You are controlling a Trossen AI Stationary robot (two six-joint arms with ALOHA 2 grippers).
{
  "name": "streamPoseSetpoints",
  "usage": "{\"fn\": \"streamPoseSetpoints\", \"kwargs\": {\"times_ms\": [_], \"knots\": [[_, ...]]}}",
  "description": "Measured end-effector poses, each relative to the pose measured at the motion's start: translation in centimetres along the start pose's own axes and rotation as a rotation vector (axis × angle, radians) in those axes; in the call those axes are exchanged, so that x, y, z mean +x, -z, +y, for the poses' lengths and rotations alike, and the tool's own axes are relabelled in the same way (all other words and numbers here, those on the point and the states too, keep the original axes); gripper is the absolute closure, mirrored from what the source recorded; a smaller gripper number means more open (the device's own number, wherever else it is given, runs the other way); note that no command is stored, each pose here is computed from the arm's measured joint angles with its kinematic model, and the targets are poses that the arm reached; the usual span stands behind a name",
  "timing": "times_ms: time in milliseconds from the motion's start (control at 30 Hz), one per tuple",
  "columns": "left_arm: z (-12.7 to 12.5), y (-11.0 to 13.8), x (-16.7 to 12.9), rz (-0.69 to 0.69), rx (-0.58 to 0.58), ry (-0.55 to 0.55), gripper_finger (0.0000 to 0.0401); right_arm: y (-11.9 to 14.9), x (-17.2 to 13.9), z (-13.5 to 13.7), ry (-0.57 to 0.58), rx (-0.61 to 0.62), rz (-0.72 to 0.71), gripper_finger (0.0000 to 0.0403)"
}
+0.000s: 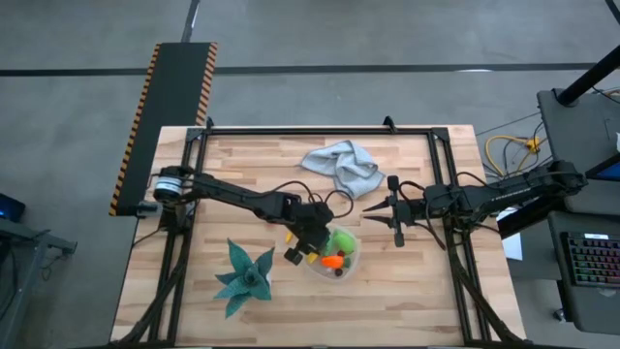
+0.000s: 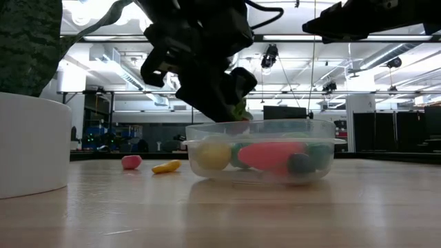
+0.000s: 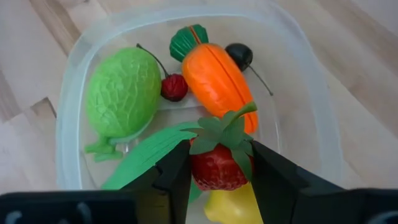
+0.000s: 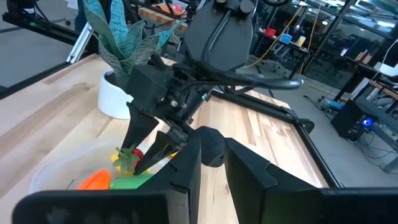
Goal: Pick and placing Produce into tupperware
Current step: Put the strawberry into the container, then put the apricot into the container
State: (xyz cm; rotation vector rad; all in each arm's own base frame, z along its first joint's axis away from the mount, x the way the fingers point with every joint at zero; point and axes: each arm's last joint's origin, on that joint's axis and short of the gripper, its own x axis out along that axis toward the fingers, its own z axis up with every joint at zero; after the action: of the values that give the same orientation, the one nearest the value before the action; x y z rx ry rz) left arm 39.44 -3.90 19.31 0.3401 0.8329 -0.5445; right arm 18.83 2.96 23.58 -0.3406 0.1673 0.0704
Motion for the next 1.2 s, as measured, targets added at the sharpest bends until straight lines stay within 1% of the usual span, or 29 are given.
{"fn": "streamPoseSetpoints", "kwargs": {"times_ms": [267,400,633,833,933,1033,1133,1200], "knots": [[0.0,0.0,0.0,-0.001,-0.003,-0.001,0.0234,0.0,0.0,0.0,-0.001,0.0,0.003,0.0339],[0.1,0.0,0.0,0.014,-0.022,-0.029,0.0219,0.0,0.0,0.0,-0.001,0.0,0.003,0.0339],[0.1,-0.1,-0.1,0.017,-0.023,-0.035,0.0212,0.0,0.0,0.0,-0.001,0.0,0.003,0.0339],[0.0,-0.4,-1.1,0.024,-0.022,-0.052,0.0211,0.0,0.0,0.0,-0.001,0.0,0.003,0.0339],[0.0,-0.7,-2.1,0.063,-0.025,-0.095,0.0211,0.0,0.0,0.0,-0.001,0.0,0.003,0.0339],[0.1,-0.7,-3.2,0.132,-0.032,-0.162,0.0211,0.0,0.0,0.0,-0.001,0.0,0.003,0.0339],[0.4,0.3,-4.0,0.234,-0.054,-0.223,0.0211,0.0,0.0,0.0,-0.001,0.003,0.004,0.0339],[0.8,1.2,-4.4,0.31,-0.09,-0.235,0.0211,0.0,0.0,0.0,-0.002,0.006,0.004,0.0339]]}}
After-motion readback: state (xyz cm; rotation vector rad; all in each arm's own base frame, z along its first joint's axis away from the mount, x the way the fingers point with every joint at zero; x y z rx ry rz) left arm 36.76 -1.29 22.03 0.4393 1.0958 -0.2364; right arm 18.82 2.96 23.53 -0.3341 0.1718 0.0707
